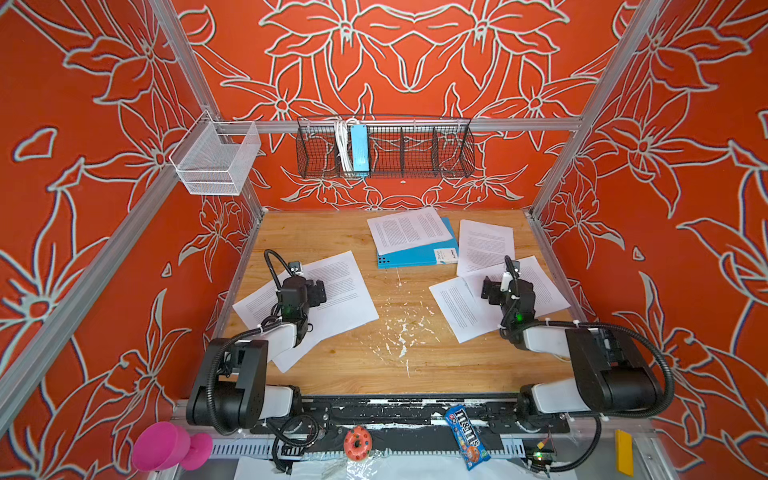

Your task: Put the files into the folder

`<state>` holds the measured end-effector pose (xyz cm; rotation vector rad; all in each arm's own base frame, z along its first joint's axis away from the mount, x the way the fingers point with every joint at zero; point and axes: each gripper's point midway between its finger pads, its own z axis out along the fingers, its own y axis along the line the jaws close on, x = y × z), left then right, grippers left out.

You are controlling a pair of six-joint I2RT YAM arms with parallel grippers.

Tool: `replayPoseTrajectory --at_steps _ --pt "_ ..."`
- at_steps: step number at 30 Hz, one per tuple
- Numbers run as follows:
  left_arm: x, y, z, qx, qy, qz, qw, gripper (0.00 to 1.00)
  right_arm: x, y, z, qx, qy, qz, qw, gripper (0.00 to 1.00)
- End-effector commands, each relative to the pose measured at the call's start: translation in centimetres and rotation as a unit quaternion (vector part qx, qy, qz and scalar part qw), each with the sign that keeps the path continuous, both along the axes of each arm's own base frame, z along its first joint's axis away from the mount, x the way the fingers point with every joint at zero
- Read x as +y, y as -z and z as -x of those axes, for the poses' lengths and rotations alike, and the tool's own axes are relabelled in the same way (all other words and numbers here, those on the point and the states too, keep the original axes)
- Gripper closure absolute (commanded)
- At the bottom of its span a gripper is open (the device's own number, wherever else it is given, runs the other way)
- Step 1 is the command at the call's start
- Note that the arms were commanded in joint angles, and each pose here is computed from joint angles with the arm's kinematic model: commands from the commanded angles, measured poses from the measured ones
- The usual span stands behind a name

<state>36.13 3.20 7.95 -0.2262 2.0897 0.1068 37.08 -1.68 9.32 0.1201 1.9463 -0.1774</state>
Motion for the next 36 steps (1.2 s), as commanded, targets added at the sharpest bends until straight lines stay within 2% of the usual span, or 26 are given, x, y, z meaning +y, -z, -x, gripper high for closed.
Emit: replayPoseTrajectory --at_steps 1,27,33,35,36 --pt "-2.0 -0.5 -0.4 -0.008 0.059 0.002 0.998 0.03 -0.1 -0.1 0.0 0.002 -0.003 0.011 1.000 0.03" --pt "-1.9 -0.4 -0.5 -0.004 0.068 0.017 0.998 0.03 -0.1 -0.1 0.1 0.000 -0.003 0.010 1.000 0.03" --pt "-1.4 -0.4 -0.5 -0.004 0.052 0.019 0.998 0.03 -0.1 -0.1 0.1 0.000 -0.002 0.009 1.000 0.03" --pt "-0.5 -1.4 -0.5 -0.013 0.025 0.016 0.999 0.03 -0.1 -0.2 0.1 -0.002 -0.002 0.010 1.000 0.02" --pt "-0.3 -2.8 -0.4 0.002 0.016 0.017 1.000 0.03 -0.2 -0.9 0.0 -0.017 0.001 0.010 1.000 0.03"
